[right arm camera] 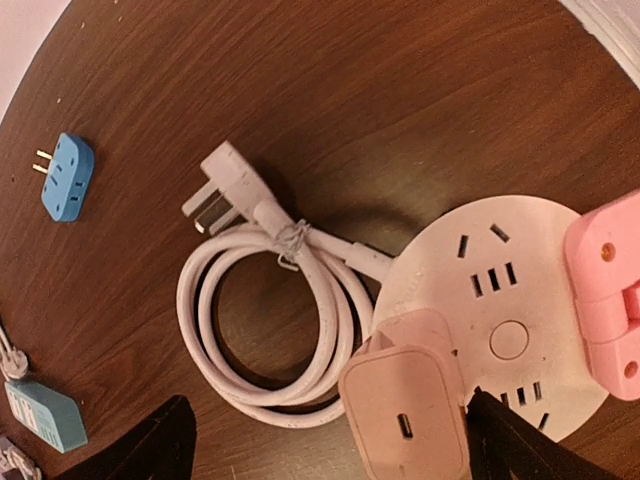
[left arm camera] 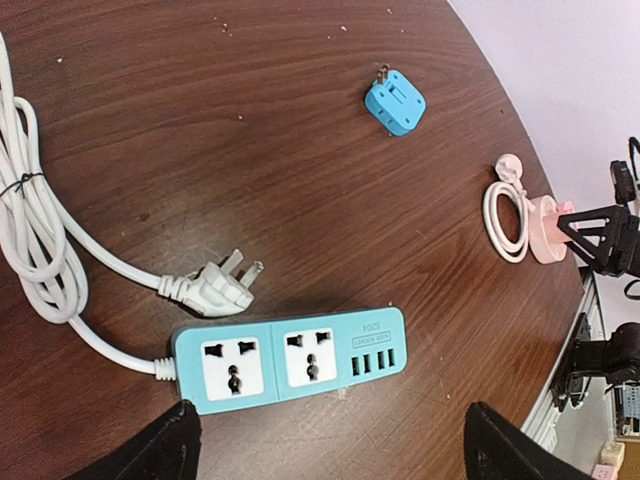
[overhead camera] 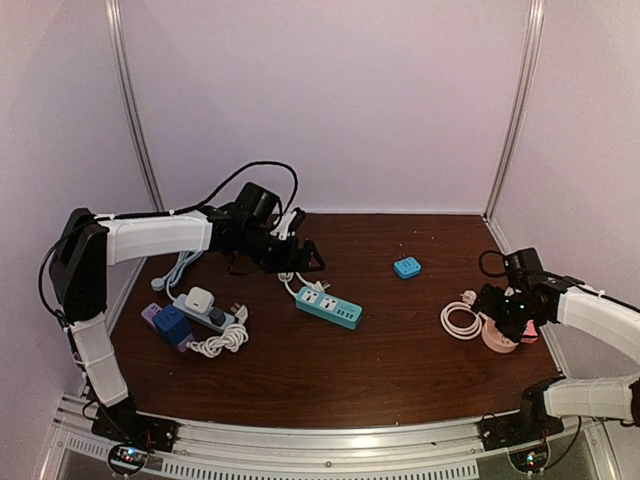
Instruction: Pull the plug off the socket
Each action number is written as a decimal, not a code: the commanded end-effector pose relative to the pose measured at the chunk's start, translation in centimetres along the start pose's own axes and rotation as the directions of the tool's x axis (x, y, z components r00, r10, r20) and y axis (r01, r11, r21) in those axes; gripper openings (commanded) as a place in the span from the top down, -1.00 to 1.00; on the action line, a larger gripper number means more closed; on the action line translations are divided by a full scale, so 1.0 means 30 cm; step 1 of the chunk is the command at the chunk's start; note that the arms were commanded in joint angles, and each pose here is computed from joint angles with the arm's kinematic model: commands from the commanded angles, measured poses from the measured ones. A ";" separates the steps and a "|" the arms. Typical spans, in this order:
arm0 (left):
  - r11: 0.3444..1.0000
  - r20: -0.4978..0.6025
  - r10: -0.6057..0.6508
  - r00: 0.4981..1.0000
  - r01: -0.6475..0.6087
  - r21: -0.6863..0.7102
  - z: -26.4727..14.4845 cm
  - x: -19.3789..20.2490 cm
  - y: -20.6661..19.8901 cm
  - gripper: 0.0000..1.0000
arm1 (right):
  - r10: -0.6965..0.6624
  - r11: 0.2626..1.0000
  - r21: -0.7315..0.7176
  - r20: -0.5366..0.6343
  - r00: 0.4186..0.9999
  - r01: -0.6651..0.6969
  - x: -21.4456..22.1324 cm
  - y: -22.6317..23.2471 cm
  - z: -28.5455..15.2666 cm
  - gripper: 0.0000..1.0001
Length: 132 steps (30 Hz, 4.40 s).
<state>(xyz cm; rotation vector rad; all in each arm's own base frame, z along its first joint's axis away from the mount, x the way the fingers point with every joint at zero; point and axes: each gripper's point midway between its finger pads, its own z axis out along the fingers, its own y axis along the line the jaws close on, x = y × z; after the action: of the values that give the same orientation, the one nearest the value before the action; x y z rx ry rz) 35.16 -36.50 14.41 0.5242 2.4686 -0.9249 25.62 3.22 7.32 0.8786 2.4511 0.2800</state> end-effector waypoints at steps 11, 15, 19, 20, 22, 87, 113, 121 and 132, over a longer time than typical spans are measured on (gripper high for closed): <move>0.999 0.054 0.027 0.998 -0.029 0.031 -0.051 -0.026 -0.034 -0.84 | -0.247 0.957 -0.167 -0.039 0.968 0.237 0.091 0.431 0.129 -0.88; 0.999 0.054 0.026 0.998 -0.028 0.024 -0.059 -0.024 -0.032 -0.85 | -0.303 0.940 -0.175 -0.034 0.952 0.293 0.106 0.521 0.143 -0.87; 0.999 0.056 0.027 0.998 -0.029 0.028 -0.063 -0.025 -0.038 -0.85 | -0.316 0.941 -0.124 0.008 0.949 0.315 0.074 0.498 0.110 -0.88; 0.999 0.054 0.027 0.998 -0.029 0.027 -0.061 -0.023 -0.038 -0.85 | -0.314 0.943 -0.108 0.026 0.949 0.315 0.059 0.478 0.094 -0.89; 0.999 0.054 0.028 0.998 -0.030 0.027 -0.060 -0.021 -0.042 -0.84 | -0.303 0.947 -0.098 0.047 0.952 0.306 0.035 0.433 0.061 -0.91; 0.911 0.104 -0.374 0.922 0.386 -0.142 0.407 -0.028 -0.118 -0.54 | -0.369 0.830 -0.424 0.069 0.927 0.362 0.042 0.600 0.003 -0.99; 0.948 0.004 -0.301 0.954 0.299 0.106 0.317 0.081 -0.230 -0.62 | -0.497 0.767 -0.414 0.101 0.862 0.491 0.048 0.627 0.032 -0.82; 0.897 0.048 -0.419 0.907 0.405 0.176 0.401 0.052 -0.246 -0.52 | -0.638 0.692 -0.299 0.172 0.751 0.657 0.024 0.657 0.065 -0.46; 0.859 0.031 -0.483 0.875 0.467 0.210 0.453 0.069 -0.233 -0.41 | -0.748 0.609 -0.217 0.165 0.643 0.763 0.050 0.703 0.171 0.02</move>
<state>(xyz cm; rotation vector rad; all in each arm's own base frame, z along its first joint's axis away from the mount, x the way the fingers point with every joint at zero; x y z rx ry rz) 33.00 -49.35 6.78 -0.0523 2.5533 -1.2704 37.85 19.95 9.79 -0.2517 2.4240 0.3259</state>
